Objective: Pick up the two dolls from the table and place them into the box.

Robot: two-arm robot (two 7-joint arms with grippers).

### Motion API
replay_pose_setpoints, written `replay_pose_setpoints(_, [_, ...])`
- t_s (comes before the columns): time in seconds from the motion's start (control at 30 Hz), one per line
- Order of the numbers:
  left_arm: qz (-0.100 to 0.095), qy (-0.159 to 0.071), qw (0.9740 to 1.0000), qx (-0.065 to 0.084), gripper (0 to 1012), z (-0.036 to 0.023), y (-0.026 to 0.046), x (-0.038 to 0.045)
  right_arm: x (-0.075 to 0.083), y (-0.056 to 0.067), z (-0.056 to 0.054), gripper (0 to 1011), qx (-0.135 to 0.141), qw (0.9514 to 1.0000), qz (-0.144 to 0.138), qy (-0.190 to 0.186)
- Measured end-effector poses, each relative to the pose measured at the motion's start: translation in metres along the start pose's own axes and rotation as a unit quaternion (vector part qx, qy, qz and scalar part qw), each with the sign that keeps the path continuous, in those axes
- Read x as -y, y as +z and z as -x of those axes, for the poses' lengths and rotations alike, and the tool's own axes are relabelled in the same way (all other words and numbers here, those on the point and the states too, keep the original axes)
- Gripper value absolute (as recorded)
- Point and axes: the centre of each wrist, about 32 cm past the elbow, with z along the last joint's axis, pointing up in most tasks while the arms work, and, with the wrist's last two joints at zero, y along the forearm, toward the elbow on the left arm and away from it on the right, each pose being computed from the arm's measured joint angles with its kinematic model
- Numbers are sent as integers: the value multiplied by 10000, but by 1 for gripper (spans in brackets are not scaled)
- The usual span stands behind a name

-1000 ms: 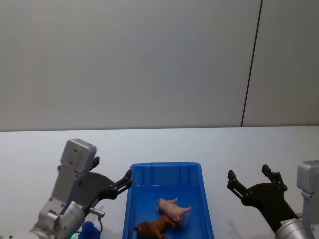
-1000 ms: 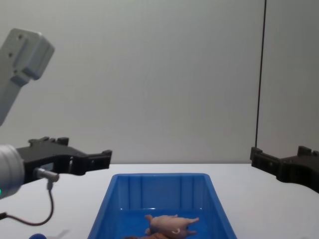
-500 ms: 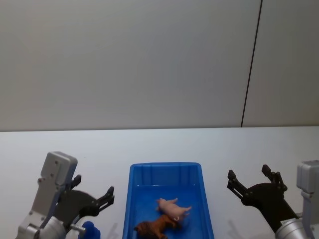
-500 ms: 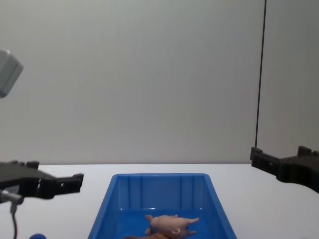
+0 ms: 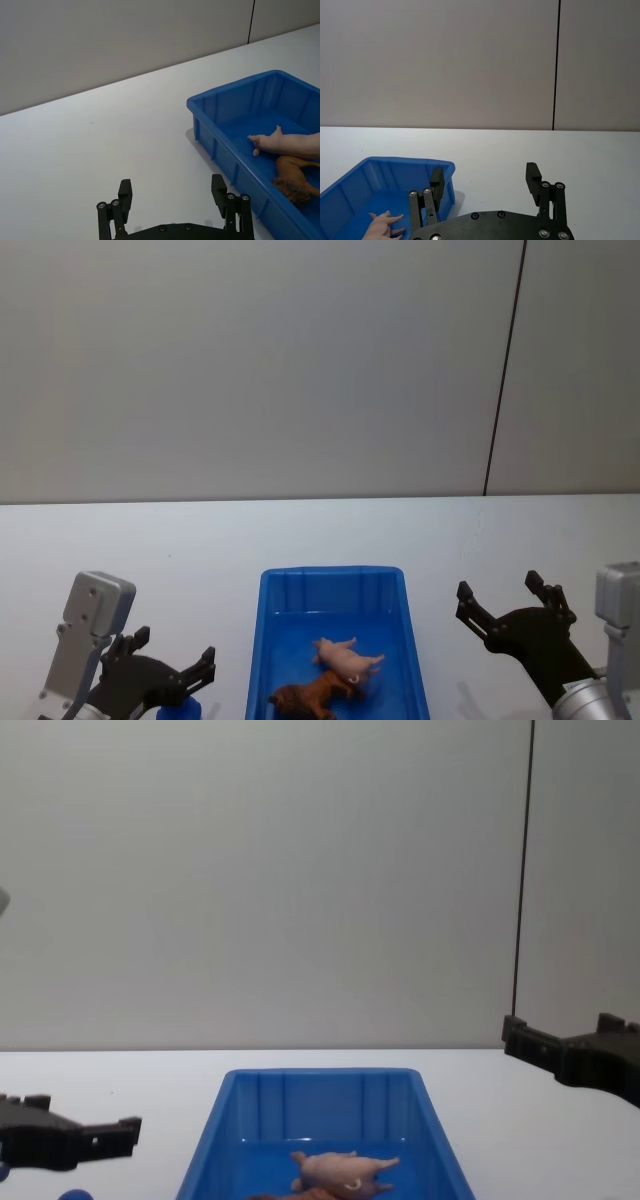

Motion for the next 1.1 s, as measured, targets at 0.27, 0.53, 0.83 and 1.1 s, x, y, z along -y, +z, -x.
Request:
replay_pose_setpoints(0.27, [-184, -87, 9997, -128, 1002, -43, -106, 3, 0, 0, 0, 1001, 0, 10000, 0, 0])
replay_pose_setpoints(0.53, [-342, -167, 9990, -234, 970, -80, -210, 30, 0, 0, 0, 1001, 0, 10000, 0, 0])
replay_pose_setpoints(0.83, [-493, -267, 9980, -303, 745, -119, -295, 70, 0, 0, 0, 1001, 0, 10000, 0, 0])
replay_pose_setpoints(1.1, [-562, -334, 9973, -340, 468, -141, -343, 93, 0, 0, 0, 1001, 0, 10000, 0, 0])
